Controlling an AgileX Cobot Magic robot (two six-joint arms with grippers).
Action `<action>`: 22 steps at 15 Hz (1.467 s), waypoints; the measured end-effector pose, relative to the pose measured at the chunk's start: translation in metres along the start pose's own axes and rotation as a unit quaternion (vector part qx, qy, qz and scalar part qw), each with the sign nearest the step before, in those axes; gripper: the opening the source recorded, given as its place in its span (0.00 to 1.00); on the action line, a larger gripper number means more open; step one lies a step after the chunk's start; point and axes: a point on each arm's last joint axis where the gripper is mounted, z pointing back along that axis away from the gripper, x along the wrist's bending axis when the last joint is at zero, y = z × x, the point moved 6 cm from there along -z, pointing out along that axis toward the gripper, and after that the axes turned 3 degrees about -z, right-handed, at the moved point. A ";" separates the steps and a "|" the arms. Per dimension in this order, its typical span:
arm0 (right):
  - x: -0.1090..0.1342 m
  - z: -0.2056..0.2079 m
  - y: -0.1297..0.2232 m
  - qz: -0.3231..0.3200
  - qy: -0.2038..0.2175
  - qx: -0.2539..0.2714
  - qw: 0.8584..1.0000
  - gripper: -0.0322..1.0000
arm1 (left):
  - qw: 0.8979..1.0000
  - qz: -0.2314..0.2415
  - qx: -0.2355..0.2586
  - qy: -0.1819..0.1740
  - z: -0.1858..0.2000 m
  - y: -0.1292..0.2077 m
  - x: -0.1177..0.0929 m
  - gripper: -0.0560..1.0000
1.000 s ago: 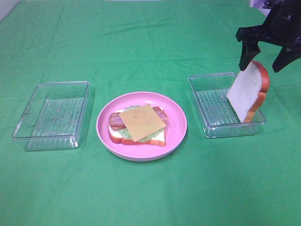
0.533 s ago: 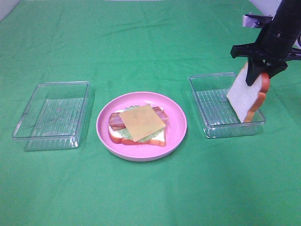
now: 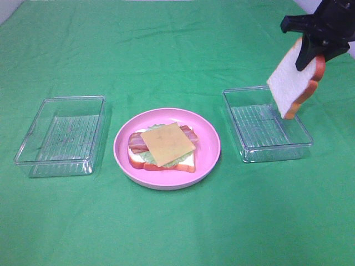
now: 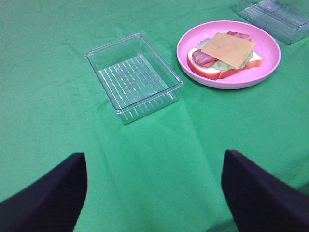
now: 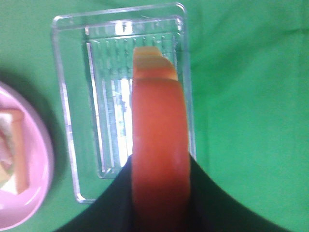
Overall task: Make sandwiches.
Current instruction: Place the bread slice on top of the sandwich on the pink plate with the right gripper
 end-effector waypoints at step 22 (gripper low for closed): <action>0.180 -0.119 0.079 -0.119 -0.382 0.085 0.913 0.22 | 1.000 0.000 0.000 0.000 0.000 0.000 0.000 0.75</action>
